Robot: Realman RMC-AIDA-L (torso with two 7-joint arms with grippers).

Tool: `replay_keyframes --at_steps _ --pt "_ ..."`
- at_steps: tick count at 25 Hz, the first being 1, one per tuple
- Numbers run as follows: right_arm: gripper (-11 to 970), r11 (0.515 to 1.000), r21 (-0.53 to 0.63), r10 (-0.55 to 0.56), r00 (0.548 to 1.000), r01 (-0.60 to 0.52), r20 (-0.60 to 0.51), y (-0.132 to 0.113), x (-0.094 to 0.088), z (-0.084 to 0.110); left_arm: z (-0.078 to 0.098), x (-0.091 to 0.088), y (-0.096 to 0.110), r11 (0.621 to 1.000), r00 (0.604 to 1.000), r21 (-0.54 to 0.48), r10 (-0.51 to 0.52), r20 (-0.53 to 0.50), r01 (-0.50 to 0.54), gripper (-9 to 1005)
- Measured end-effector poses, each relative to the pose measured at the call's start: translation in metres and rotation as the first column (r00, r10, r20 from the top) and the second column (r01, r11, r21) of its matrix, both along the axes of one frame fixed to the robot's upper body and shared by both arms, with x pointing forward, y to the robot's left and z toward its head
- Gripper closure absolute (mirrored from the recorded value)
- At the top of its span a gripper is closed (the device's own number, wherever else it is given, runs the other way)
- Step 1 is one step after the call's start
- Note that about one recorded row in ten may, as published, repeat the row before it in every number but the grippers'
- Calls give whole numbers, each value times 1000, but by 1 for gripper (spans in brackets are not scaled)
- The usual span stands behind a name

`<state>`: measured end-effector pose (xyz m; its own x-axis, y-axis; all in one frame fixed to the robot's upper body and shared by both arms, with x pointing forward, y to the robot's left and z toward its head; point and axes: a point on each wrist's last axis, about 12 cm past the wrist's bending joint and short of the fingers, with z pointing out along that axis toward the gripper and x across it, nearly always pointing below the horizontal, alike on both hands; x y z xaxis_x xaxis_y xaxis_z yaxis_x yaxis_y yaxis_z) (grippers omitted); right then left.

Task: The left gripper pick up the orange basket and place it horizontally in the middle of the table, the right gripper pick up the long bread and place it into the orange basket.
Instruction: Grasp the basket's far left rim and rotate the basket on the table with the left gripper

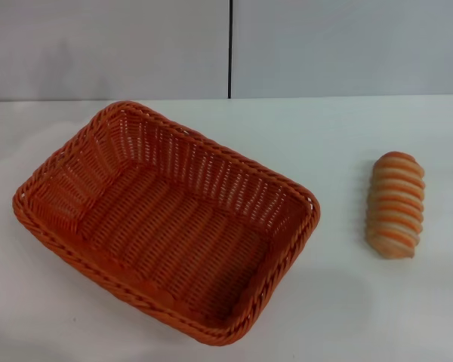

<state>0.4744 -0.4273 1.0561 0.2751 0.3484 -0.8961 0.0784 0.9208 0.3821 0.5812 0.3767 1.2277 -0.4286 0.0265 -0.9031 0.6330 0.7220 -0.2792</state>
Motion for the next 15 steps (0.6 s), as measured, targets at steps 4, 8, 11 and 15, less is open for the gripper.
replay_keyframes --at_steps 4,8,11,15 --pt "331 1000 1 -2 1000 2 -8 0 0 -1 4 5 -11 987 998 159 -1 -66 12 370" --pt "331 1000 6 -7 1000 7 -18 -1 0 -2 2 7 -19 976 996 215 -20 -88 38 371" --pt "331 1000 9 -4 1000 4 -30 0 2 -4 -2 10 -30 960 991 266 -56 -124 88 371" --pt "332 1000 10 2 999 -2 -36 2 4 -4 -17 13 -59 904 977 391 -105 -186 171 372"
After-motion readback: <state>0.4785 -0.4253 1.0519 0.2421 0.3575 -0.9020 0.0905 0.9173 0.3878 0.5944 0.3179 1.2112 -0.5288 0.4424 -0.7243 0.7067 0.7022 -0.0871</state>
